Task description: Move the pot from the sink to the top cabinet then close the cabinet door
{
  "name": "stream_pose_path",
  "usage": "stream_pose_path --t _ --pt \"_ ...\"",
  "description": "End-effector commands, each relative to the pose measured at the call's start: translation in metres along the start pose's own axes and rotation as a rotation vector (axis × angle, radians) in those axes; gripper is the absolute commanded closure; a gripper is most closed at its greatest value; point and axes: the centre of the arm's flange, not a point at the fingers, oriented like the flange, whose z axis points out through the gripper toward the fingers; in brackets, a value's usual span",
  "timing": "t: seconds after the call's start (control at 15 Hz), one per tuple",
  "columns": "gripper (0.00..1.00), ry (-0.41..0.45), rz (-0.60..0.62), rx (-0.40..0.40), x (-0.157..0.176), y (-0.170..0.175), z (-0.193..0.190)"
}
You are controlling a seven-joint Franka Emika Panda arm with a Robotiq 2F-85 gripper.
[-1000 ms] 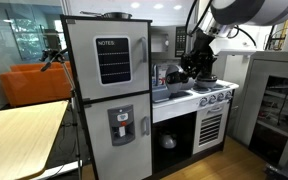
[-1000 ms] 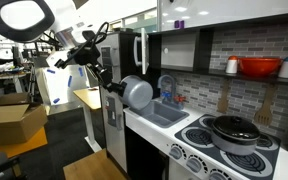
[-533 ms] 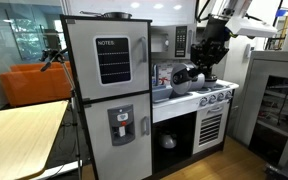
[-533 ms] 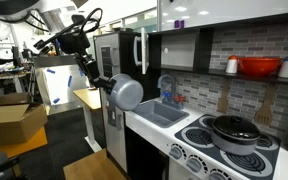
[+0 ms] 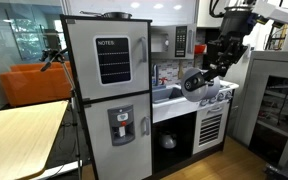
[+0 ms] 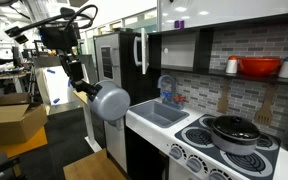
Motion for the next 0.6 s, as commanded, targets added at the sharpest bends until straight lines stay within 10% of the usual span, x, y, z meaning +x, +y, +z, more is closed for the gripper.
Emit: stream_pose_path --t 0.0,0.53 --pt "0.86 -0.020 0.009 0.003 -0.004 0.023 -0.014" --pt "0.86 0.009 0.156 0.024 -0.005 0.086 -0.033"
